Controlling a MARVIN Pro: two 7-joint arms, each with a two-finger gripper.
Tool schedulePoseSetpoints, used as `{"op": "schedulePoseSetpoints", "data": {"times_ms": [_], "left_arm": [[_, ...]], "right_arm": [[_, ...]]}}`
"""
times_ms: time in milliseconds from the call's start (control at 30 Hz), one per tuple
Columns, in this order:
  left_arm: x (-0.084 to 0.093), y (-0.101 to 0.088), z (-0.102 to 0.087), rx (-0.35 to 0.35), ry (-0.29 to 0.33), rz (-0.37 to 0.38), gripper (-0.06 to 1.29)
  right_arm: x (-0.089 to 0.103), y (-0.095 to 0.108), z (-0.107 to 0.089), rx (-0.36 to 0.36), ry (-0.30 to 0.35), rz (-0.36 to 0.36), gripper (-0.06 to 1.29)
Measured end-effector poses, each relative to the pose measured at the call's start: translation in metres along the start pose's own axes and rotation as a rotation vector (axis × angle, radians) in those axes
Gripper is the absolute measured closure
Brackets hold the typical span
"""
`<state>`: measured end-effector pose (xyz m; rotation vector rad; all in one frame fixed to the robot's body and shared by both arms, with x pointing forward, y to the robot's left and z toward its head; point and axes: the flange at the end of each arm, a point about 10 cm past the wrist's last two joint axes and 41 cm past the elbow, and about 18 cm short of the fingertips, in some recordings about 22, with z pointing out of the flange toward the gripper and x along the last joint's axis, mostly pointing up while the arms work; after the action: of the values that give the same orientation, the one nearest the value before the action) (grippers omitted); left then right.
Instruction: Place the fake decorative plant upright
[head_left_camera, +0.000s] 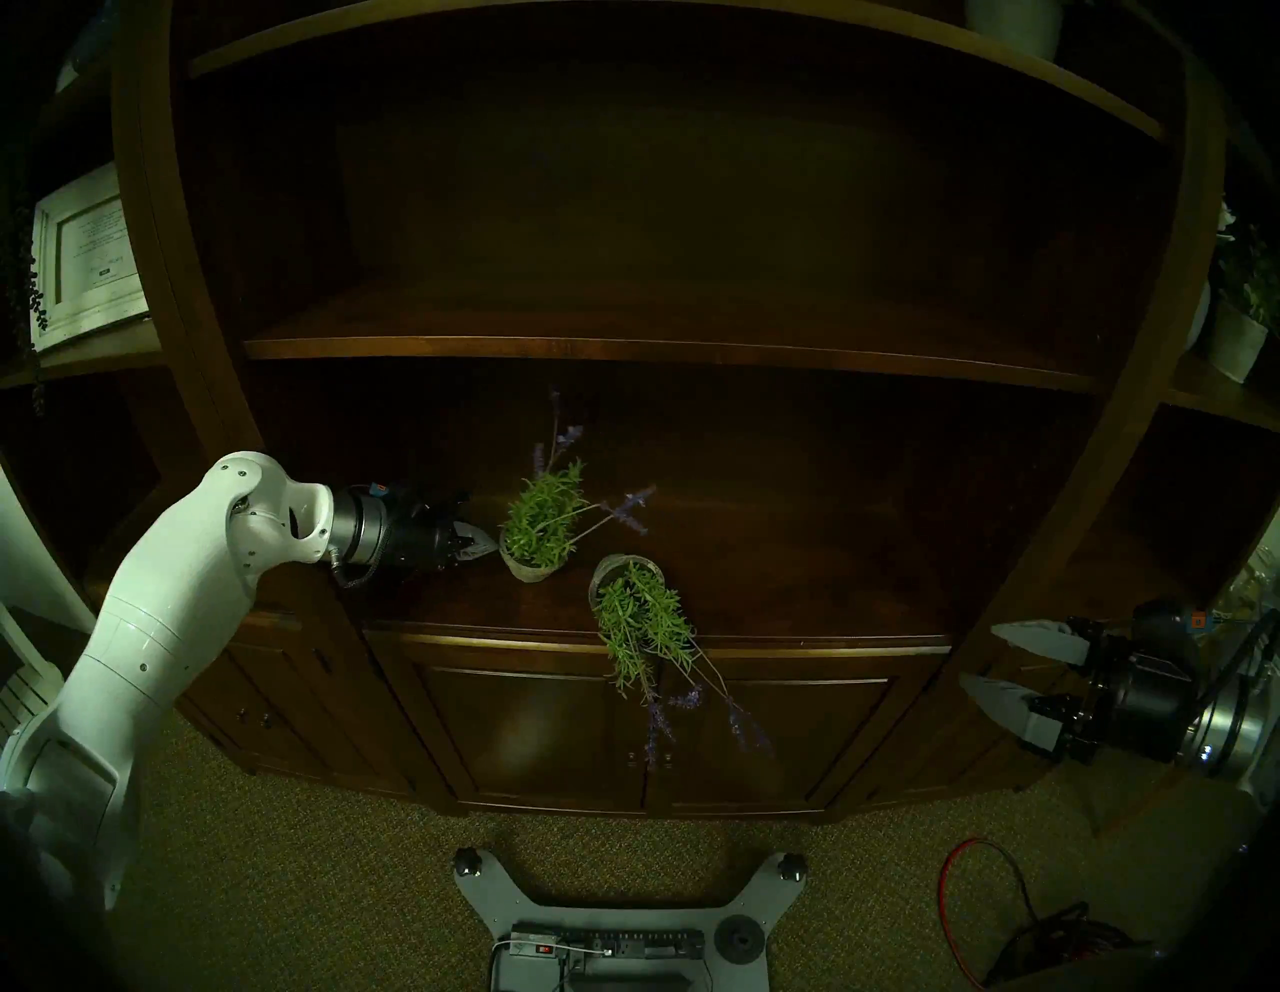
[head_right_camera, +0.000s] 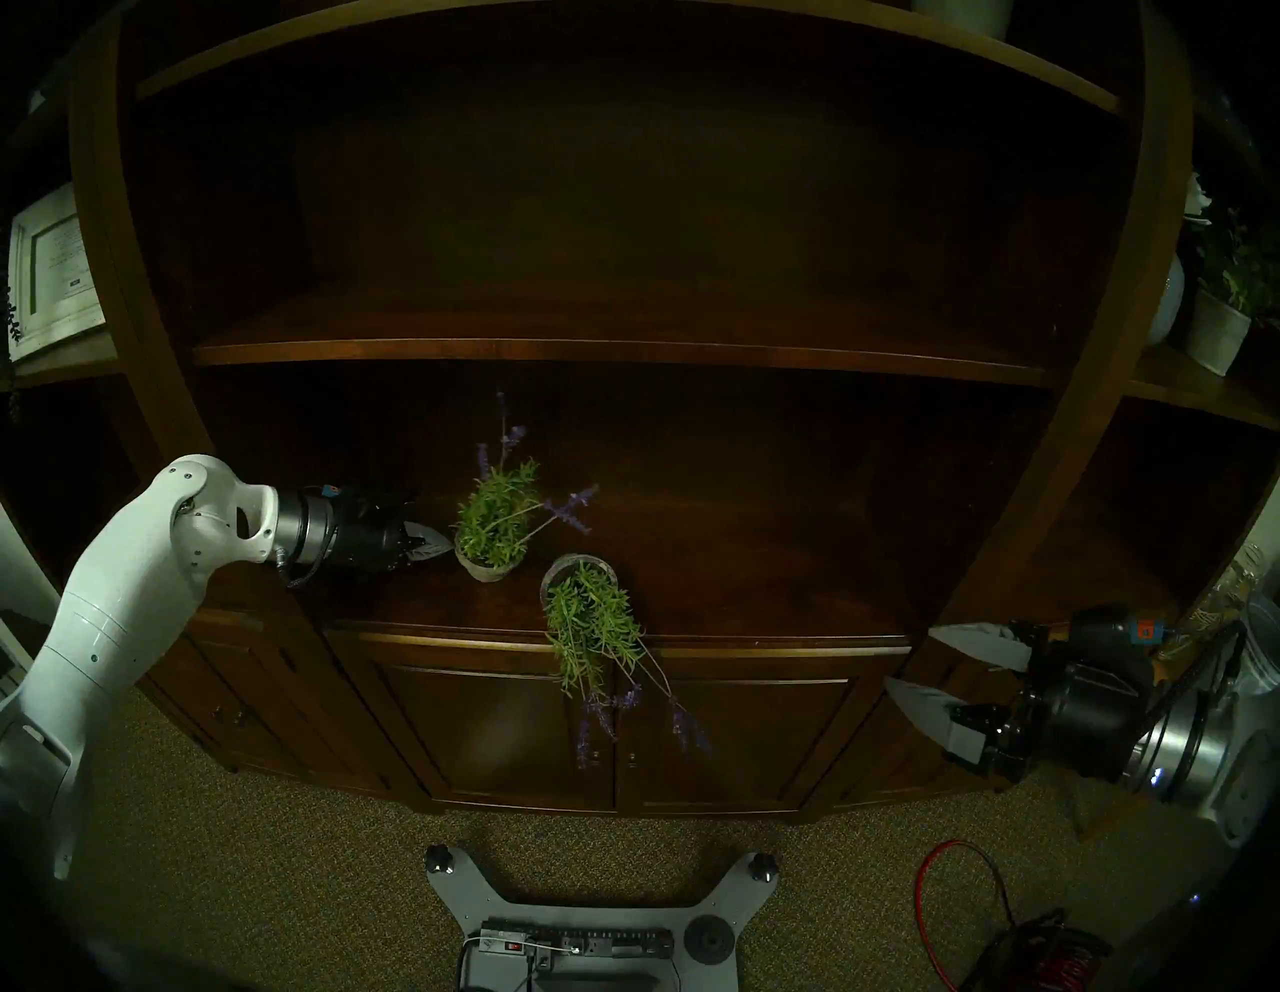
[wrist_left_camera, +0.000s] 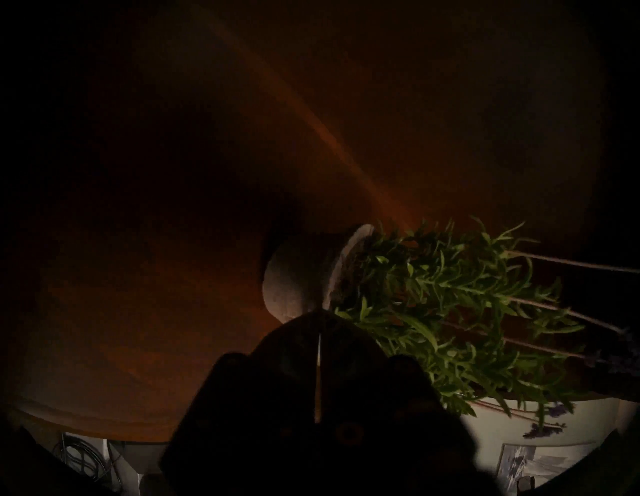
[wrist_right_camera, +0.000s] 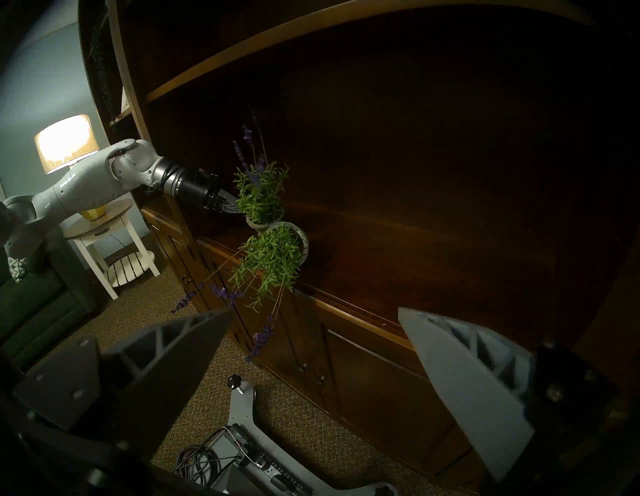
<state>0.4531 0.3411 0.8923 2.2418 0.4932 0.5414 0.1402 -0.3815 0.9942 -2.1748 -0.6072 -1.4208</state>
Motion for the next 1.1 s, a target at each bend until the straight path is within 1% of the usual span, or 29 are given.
{"op": "schedulePoseSetpoints", "data": {"times_ms": [233, 733, 900, 1033, 1100], "left_arm": [[0.001, -0.003, -0.006, 0.014, 0.018, 0.000, 1.25], [-0.002, -0.004, -0.007, 0.018, 0.025, -0.001, 1.25], [-0.009, -0.002, -0.009, 0.012, 0.013, 0.013, 1.25], [-0.018, 0.001, -0.011, 0.002, -0.002, 0.028, 1.25], [-0.026, 0.004, -0.014, -0.005, -0.015, 0.040, 1.25]], "right_arm": [[0.000, 0.000, 0.000, 0.000, 0.000, 0.000, -0.01], [0.000, 0.000, 0.000, 0.000, 0.000, 0.000, -0.01], [0.000, 0.000, 0.000, 0.000, 0.000, 0.000, -0.01], [0.000, 0.000, 0.000, 0.000, 0.000, 0.000, -0.01], [0.000, 0.000, 0.000, 0.000, 0.000, 0.000, -0.01]]}}
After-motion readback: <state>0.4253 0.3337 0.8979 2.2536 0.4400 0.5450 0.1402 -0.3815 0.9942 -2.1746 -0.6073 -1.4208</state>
